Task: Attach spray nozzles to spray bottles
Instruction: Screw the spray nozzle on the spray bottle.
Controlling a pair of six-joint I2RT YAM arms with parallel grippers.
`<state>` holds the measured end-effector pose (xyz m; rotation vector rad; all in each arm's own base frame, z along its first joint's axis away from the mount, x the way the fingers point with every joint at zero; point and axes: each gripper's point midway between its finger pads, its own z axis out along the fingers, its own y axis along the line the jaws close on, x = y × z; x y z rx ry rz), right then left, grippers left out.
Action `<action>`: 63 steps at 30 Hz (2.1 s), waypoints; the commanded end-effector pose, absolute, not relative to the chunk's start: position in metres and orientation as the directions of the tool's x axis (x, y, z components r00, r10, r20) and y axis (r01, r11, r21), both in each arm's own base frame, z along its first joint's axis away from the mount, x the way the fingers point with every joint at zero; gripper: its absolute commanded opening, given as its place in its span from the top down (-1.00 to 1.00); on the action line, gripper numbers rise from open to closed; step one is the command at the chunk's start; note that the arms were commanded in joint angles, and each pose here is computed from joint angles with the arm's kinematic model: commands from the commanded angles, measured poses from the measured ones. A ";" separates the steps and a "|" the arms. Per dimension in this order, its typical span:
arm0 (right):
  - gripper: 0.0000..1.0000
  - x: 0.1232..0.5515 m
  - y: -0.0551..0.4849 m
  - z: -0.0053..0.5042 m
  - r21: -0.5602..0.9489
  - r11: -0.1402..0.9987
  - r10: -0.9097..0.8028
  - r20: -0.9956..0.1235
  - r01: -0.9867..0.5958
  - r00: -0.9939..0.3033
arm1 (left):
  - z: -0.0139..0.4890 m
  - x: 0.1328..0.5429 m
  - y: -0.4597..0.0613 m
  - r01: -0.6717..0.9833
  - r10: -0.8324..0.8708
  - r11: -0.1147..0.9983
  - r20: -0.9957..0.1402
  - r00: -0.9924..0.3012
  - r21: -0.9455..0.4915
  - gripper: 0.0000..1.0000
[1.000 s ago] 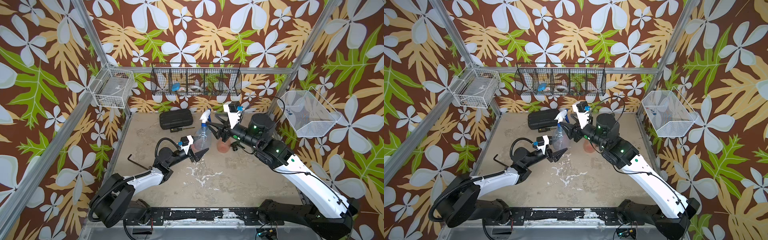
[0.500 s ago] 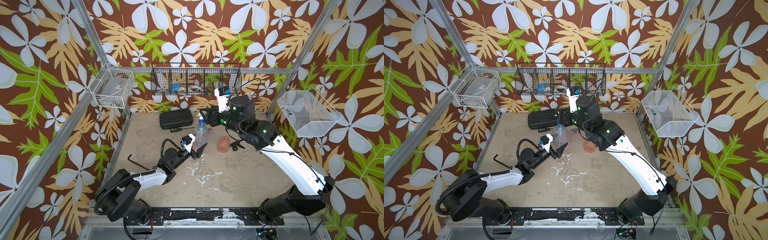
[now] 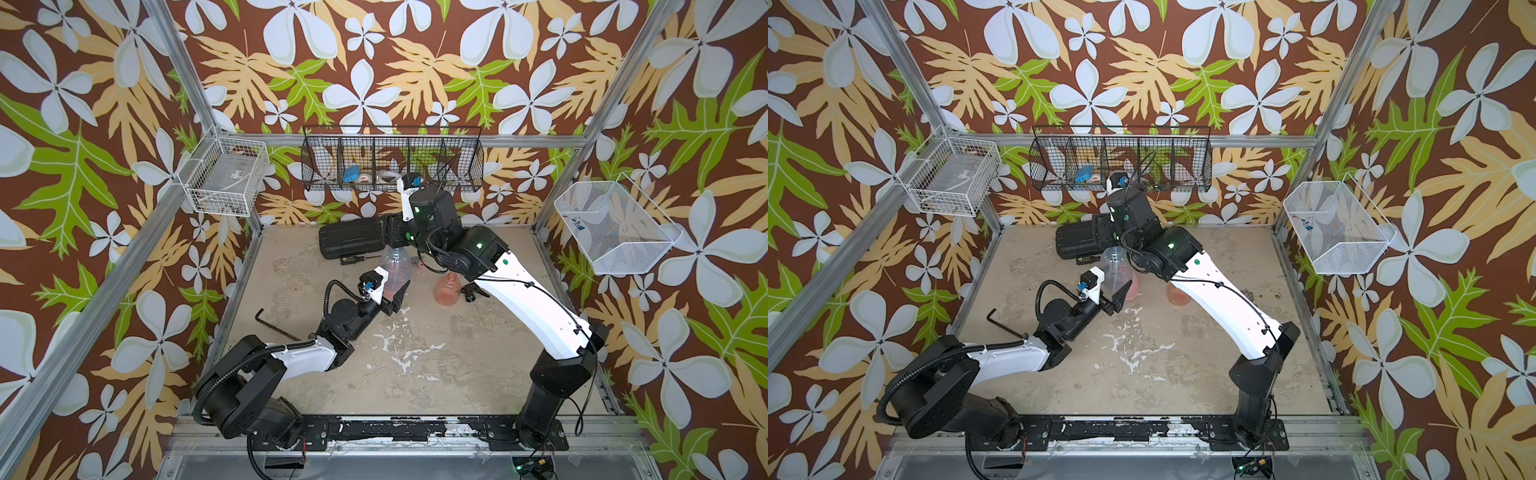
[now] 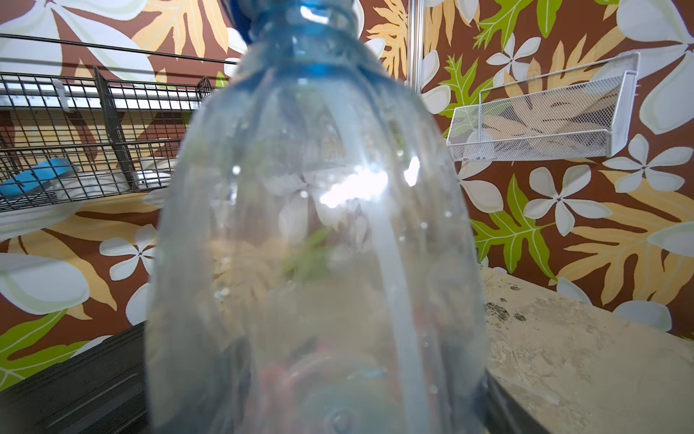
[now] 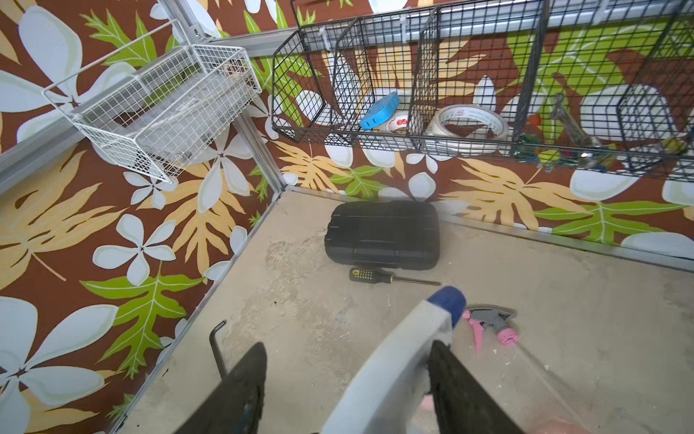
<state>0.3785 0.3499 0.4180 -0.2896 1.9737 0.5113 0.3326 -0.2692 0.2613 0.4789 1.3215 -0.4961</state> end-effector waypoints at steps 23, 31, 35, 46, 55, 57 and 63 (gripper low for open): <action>1.00 0.374 0.344 0.423 0.130 0.873 -0.053 -0.933 -0.470 -0.356 | 0.285 0.313 -0.266 0.637 -0.110 0.769 -0.971 0.213 0.053 -0.26; 1.00 0.341 0.337 0.438 0.103 0.783 -0.005 -0.985 -0.614 -0.171 | 0.297 0.274 -0.285 0.810 -0.225 0.586 -0.957 0.183 0.017 -0.27; 1.00 0.326 0.336 0.442 0.113 0.740 0.029 -0.990 -0.663 -0.137 | 0.297 0.263 -0.290 0.849 -0.246 0.528 -0.954 0.169 0.013 -0.27; 1.00 0.305 0.336 0.440 0.074 0.675 0.009 -0.996 -0.734 -0.092 | 0.300 0.253 -0.291 0.893 -0.305 0.450 -0.941 0.145 -0.009 -0.25; 1.00 0.292 0.334 0.436 0.049 0.629 0.004 -0.998 -0.776 -0.060 | 0.301 0.255 -0.292 0.908 -0.315 0.417 -0.942 0.119 -0.025 -0.21; 1.00 0.291 0.335 0.435 0.044 0.620 -0.004 -0.998 -0.783 -0.059 | 0.299 0.256 -0.293 0.911 -0.313 0.411 -0.943 0.112 -0.028 -0.21; 1.00 0.284 0.336 0.433 0.036 0.577 0.010 -0.999 -0.816 -0.037 | 0.295 0.260 -0.295 0.911 -0.306 0.412 -0.947 0.102 -0.035 -0.21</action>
